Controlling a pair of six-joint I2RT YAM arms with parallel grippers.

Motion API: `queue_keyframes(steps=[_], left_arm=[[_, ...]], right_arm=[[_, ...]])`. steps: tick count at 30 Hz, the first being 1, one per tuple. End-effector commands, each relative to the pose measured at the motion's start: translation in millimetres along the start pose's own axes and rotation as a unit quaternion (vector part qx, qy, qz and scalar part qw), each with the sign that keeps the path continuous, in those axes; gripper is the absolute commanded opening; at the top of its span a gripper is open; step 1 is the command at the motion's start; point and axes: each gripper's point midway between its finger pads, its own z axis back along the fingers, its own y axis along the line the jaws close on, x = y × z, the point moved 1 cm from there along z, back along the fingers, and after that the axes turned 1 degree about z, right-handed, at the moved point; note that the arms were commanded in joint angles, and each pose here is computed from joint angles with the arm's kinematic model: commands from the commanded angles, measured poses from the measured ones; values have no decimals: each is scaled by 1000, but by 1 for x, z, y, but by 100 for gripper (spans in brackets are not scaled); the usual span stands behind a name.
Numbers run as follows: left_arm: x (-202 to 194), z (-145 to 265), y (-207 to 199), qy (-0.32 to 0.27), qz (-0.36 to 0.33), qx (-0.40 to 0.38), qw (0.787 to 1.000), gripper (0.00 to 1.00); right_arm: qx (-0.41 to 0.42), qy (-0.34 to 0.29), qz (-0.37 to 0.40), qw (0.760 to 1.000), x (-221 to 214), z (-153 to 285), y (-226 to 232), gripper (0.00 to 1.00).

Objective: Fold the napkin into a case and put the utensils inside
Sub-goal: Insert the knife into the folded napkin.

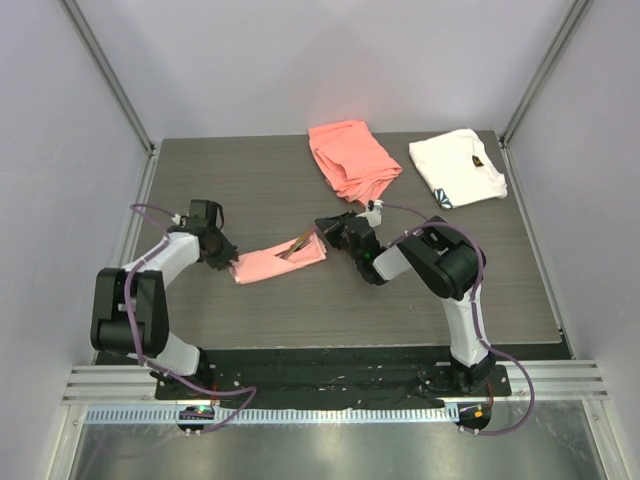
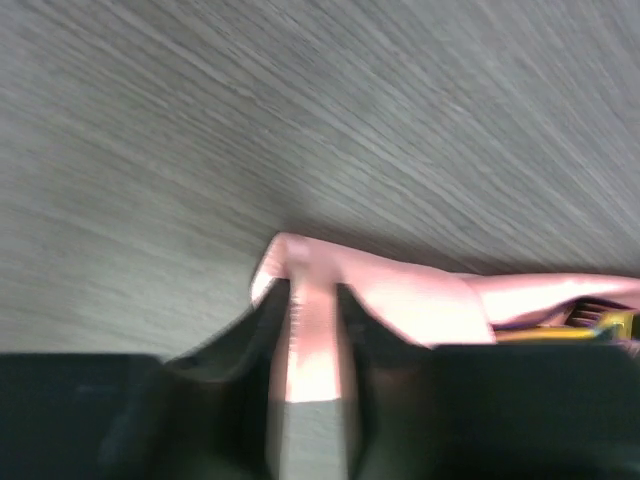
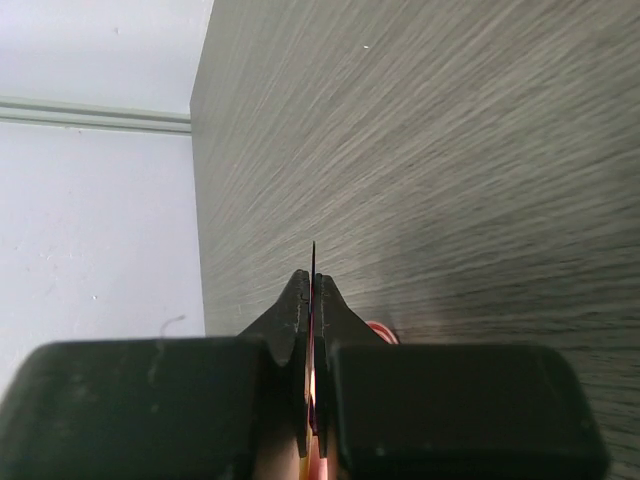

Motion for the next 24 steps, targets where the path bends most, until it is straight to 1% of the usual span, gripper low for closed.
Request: queue_keyframes(steps=[1,2,5,7,8,10,11,12,14,15,18,21,24], left_arm=[[29,43,-22,-51,-13,-41,998,35],[32,53,-24,-61,-15,-49,997,37],[26,65,-17,-56,-25,-43,997,40],[13,65,-12,-36,-29,-47,998,40],[-2,60,-4,-14,-31,-46,998,40],[-9,61,-3,-14,-29,-65,997,41],[-22,55,7,-2,-27,-63,998,41],[-22,60,3,-14,-28,-87,996,39],[-23,61,2,-26,-26,-104,994,37],[-24,61,5,-30,-32,-103,994,35],[-20,61,11,-44,-45,-87,994,34],[-21,54,12,-37,-49,-82,995,37],[-23,44,10,-33,-48,-89,994,36]], right_arm=[[29,-15,-4,999,16,6,18,3],[31,-12,-5,999,16,5,18,3],[41,-9,-10,999,19,4,20,2],[42,-10,-11,999,22,6,21,2],[40,-7,-10,999,22,5,20,2],[41,-3,-9,999,23,4,24,2],[39,3,-7,999,22,4,24,2],[42,4,-8,999,23,3,26,2],[43,10,-8,999,22,3,26,2],[44,13,-6,999,22,2,27,2],[49,20,-5,999,19,0,29,2],[50,24,-5,998,17,0,29,2],[52,25,-5,998,18,0,30,2]])
